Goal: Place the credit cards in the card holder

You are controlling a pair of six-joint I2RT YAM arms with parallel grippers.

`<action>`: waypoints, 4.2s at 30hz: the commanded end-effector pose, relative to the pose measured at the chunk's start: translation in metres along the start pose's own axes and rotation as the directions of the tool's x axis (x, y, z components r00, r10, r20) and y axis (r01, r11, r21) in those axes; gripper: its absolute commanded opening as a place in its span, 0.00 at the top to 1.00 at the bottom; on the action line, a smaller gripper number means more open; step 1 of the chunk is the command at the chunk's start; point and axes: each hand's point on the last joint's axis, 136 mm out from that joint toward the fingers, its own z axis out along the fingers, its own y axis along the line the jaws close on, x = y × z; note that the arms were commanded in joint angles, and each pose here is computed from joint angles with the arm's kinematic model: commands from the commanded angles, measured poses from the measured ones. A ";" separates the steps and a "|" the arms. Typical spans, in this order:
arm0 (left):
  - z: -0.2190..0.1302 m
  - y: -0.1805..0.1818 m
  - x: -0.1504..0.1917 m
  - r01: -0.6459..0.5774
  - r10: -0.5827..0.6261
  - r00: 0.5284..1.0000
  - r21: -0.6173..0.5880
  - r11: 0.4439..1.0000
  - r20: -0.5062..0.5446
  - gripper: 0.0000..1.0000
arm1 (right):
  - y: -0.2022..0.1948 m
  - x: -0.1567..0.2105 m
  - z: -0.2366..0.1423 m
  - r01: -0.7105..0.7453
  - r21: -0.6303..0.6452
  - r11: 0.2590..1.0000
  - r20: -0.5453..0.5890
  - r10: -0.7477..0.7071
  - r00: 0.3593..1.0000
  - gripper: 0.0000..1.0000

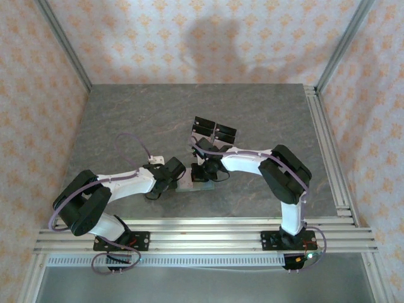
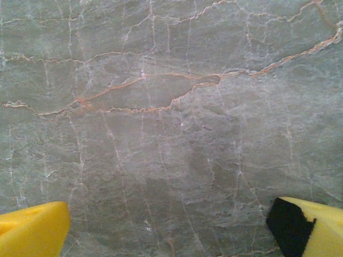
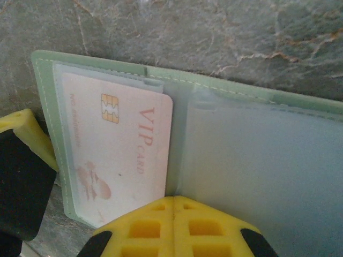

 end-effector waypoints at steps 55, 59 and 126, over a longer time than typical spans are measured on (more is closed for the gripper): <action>0.011 0.012 0.003 0.022 -0.023 0.999 -0.067 0.998 -0.023 0.00 | 0.008 -0.004 0.006 0.044 -0.017 0.999 -0.015 -0.044 0.999 0.96; 0.013 0.011 0.006 0.024 -0.025 0.999 -0.061 0.998 -0.027 0.00 | 0.010 -0.003 0.008 0.055 -0.011 0.998 -0.028 -0.055 0.998 0.96; 0.001 -0.002 -0.007 0.017 -0.016 1.000 0.005 1.000 -0.008 0.00 | -0.019 -0.015 -0.019 -0.007 -0.070 0.998 0.023 0.009 1.000 0.56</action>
